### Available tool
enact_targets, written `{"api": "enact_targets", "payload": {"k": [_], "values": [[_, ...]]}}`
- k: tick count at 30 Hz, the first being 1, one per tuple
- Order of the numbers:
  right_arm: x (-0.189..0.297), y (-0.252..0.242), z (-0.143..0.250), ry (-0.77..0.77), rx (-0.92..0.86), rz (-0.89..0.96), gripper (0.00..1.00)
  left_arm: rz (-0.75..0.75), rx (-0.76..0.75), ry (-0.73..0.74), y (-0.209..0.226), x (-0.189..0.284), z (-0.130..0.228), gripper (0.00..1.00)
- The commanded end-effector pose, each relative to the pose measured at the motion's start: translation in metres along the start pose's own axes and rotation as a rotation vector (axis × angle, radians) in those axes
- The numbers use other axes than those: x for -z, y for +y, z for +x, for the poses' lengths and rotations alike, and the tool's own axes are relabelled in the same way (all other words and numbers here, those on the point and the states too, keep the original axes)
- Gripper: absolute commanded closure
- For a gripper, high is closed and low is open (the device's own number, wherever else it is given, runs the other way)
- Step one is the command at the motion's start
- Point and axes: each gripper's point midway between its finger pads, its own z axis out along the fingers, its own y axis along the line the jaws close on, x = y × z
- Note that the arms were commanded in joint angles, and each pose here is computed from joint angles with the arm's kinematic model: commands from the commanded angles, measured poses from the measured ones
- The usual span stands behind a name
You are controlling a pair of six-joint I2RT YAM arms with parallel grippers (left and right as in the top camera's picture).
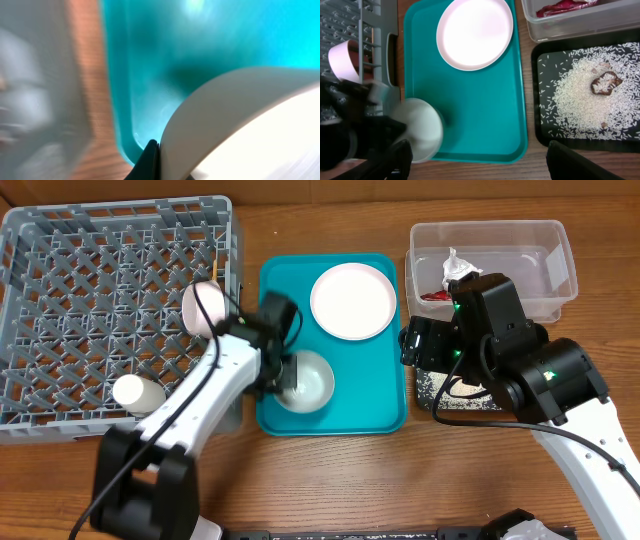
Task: Sort waste into correct bins and load items into the dishwasher
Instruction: 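Grasp the rim of the pale grey bowl with the left gripper, then carry the grey bowl into the rack beside the pink bowl and release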
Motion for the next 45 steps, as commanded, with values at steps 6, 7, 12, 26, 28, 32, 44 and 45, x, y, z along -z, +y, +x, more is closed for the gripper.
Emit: {"api": "enact_targets", "payload": {"k": [6, 7, 12, 26, 28, 32, 44, 45], "values": [[0.004, 0.002, -0.004, -0.014, -0.005, -0.010, 0.13, -0.612, 0.137, -0.494, 0.111, 0.178, -0.061, 0.96], [0.004, 0.002, -0.004, -0.014, -0.005, -0.010, 0.13, -0.707, 0.149, -0.522, 0.126, 0.191, -0.061, 0.96], [0.004, 0.003, -0.004, -0.015, -0.005, -0.011, 0.13, -1.023, 0.231, -0.600, 0.175, 0.231, -0.062, 0.96], [0.004, 0.002, -0.004, -0.014, -0.005, -0.010, 0.13, -1.152, 0.493, -0.403, 0.293, 0.169, -0.083, 0.96], [0.004, 0.002, -0.004, -0.014, -0.004, -0.010, 0.13, -1.130, 0.475, -0.352, 0.301, 0.148, -0.089, 0.96], [0.004, 0.002, -0.004, -0.014, -0.005, -0.010, 0.13, -1.164, 0.447, -0.304, 0.311, 0.123, -0.099, 0.96], [0.004, 0.002, -0.004, -0.014, -0.005, -0.010, 0.13, -1.210, 0.309, -0.320, 0.318, 0.090, -0.150, 0.96], [0.004, 0.002, -0.004, -0.014, -0.005, -0.010, 0.13, -1.211, 0.303, -0.324, 0.318, 0.089, -0.153, 0.96]]}}
